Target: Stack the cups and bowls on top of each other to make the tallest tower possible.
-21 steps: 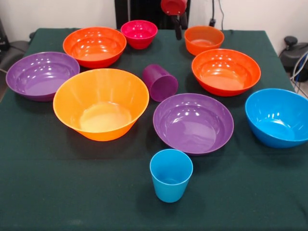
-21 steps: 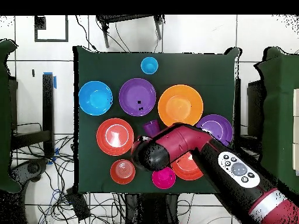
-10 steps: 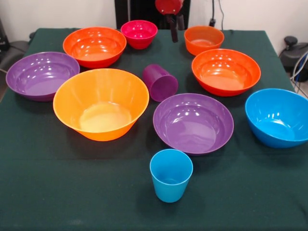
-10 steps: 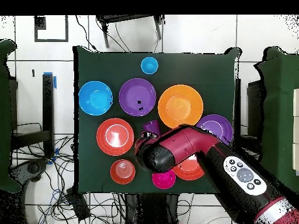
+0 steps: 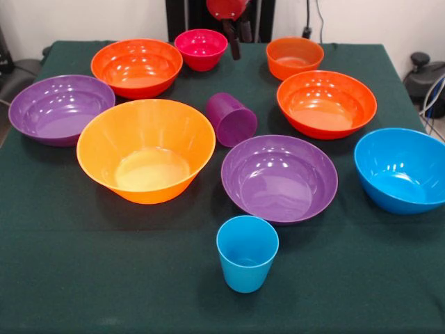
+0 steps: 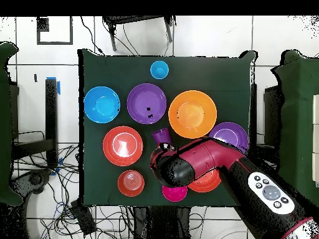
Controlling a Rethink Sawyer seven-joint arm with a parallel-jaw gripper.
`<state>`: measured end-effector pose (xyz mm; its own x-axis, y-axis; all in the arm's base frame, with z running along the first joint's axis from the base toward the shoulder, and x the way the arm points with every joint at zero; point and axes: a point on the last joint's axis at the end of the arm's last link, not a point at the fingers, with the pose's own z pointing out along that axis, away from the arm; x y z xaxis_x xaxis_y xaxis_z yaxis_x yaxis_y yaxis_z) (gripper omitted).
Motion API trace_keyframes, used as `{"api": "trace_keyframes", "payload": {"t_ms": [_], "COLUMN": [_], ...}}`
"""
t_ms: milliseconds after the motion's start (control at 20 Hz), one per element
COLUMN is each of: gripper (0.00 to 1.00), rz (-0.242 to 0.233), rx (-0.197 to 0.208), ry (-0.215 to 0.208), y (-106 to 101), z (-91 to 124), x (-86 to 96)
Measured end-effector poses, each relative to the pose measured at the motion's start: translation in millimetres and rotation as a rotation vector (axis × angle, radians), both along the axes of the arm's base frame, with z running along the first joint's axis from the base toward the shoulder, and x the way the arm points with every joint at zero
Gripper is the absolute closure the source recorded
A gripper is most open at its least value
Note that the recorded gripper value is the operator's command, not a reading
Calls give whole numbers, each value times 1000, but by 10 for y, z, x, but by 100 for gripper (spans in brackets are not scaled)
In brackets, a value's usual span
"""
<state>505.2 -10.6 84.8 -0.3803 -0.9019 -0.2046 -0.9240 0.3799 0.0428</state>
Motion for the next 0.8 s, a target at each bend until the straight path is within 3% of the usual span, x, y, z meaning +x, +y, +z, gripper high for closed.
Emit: {"api": "trace_keyframes", "payload": {"t_ms": [800], "gripper": [0], "rz": [5], "rx": [-16], "ry": [33], "y": [-317], "z": [-82], "x": [-414]}}
